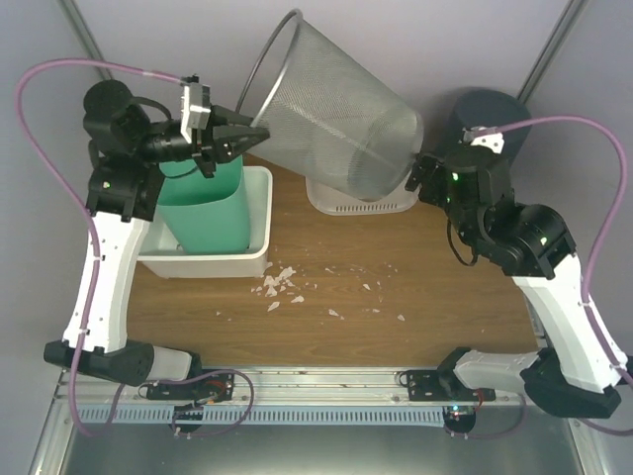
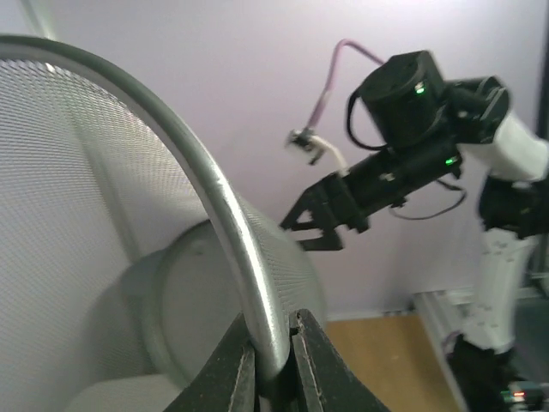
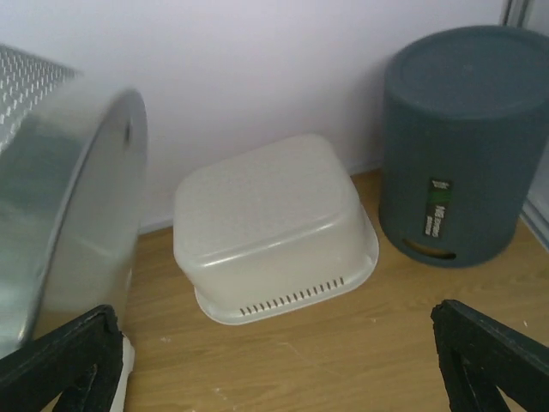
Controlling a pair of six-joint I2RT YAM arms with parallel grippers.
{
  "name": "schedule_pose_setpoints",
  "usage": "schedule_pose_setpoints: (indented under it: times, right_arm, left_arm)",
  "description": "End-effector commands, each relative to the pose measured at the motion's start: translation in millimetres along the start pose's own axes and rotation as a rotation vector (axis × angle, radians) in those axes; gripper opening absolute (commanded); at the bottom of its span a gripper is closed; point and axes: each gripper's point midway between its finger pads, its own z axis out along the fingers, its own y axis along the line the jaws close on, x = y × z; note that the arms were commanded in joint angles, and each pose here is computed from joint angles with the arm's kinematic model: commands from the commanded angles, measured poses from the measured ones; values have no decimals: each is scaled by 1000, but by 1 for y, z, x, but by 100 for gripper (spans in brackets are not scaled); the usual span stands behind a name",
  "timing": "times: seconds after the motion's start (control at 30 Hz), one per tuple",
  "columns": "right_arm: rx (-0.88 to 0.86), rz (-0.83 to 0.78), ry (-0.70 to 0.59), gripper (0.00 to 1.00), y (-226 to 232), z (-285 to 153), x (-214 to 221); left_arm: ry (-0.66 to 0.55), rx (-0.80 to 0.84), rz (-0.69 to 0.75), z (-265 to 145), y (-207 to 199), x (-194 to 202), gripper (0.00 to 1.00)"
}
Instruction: Turn the large container upside down
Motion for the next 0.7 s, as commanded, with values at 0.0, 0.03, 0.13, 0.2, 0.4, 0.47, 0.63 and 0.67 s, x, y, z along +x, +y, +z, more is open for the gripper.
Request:
schedule_pose_setpoints:
  times: [0.0, 0.03, 0.13, 0.2, 0.4, 0.47, 0.63, 0.67]
  right_arm:
    - [-50, 111, 10, 97, -8, -26, -7]
    - [-67, 124, 15, 97, -8, -30, -7]
    - [-106, 161, 44, 95, -6, -39, -6]
    - [-108, 172, 74, 95, -7, -43, -4]
    - [-106, 228, 84, 94, -26, -65, -2]
    - [-103, 263, 56, 94, -37, -74, -5]
    - [-77, 323, 15, 94, -57, -85, -6]
    - [-65, 325, 18, 93, -59, -84, -2]
  left_arm:
    - [-79, 198, 0, 15, -40, -22, 0]
    - [-76, 198, -37, 19, -37, -12, 0]
    - [-63, 206, -131, 33, -29, 20, 0]
    - [-56, 217, -169, 46, -29, 36, 0]
    - [-30, 247, -307, 74, -19, 80, 0]
    - [-39, 277, -380, 80, -15, 91, 0]
    - [-81, 359, -589, 100, -2, 120, 0]
    - [-88, 370, -631, 104, 1, 126, 0]
